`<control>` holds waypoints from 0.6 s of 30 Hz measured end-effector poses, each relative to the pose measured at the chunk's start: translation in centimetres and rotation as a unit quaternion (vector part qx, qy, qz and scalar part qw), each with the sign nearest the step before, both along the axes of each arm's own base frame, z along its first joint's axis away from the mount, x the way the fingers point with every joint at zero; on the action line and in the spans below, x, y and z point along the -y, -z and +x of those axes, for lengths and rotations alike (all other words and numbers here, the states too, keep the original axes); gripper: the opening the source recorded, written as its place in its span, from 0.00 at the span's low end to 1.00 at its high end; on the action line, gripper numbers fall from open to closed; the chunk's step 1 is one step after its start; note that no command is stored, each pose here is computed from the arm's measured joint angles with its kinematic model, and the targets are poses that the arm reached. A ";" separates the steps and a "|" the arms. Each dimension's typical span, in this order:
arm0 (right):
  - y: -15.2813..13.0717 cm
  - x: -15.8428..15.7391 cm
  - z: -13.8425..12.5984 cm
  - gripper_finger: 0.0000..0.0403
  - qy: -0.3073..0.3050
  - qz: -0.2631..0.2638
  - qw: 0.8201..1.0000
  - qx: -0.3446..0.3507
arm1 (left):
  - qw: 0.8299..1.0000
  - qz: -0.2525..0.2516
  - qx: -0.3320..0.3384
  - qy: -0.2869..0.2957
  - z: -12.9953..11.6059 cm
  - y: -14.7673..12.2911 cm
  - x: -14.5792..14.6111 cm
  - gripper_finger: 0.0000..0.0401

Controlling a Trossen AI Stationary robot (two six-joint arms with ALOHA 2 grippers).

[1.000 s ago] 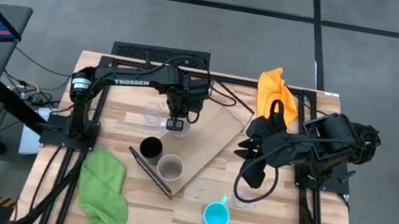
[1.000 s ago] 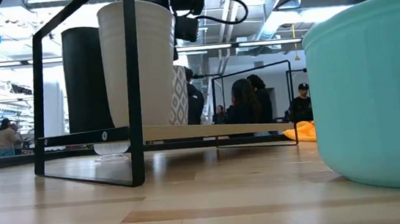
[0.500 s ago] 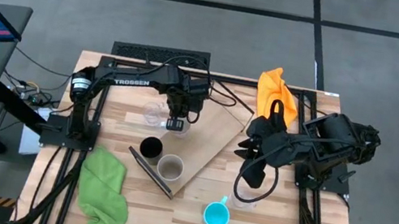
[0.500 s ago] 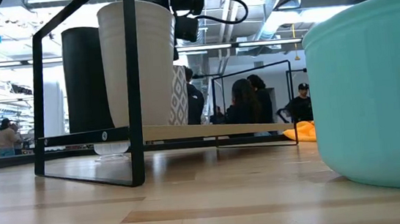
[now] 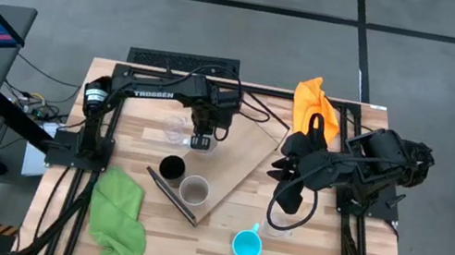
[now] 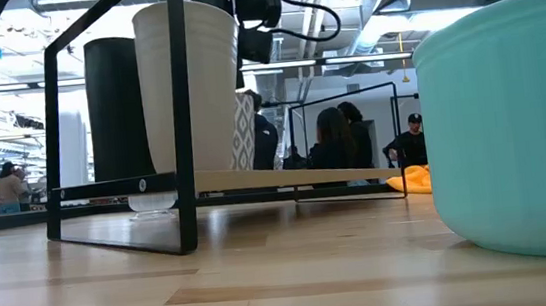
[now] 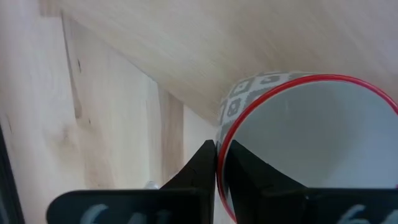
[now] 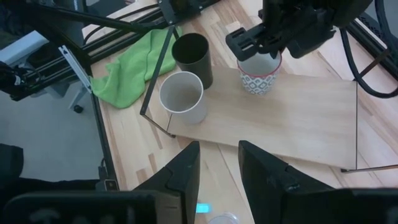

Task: Stack small to large cups/mugs on shelf
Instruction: Put the gray cup on the shelf aligned with the black cup

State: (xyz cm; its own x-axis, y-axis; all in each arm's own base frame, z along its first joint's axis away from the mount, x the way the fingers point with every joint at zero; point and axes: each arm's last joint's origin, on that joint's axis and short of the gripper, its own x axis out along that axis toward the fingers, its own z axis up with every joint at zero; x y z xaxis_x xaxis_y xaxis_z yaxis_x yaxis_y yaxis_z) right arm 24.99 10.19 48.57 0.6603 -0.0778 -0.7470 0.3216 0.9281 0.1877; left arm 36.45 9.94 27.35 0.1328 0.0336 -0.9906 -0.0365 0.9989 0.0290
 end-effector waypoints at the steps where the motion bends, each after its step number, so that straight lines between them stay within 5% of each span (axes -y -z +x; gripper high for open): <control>1: 0.0 0.0 0.0 0.33 0.000 0.000 1.000 0.001 | 1.000 0.001 0.001 -0.002 0.0 0.0 0.0 0.03; 11: 0.0 0.0 0.0 0.33 0.000 0.000 1.000 0.001 | 1.000 0.003 -0.001 -0.017 -0.1 0.0 -0.1 0.05; 18: 0.0 0.0 0.0 0.33 0.000 0.000 1.000 0.001 | 1.000 0.005 0.000 -0.024 -0.1 0.0 -0.1 0.21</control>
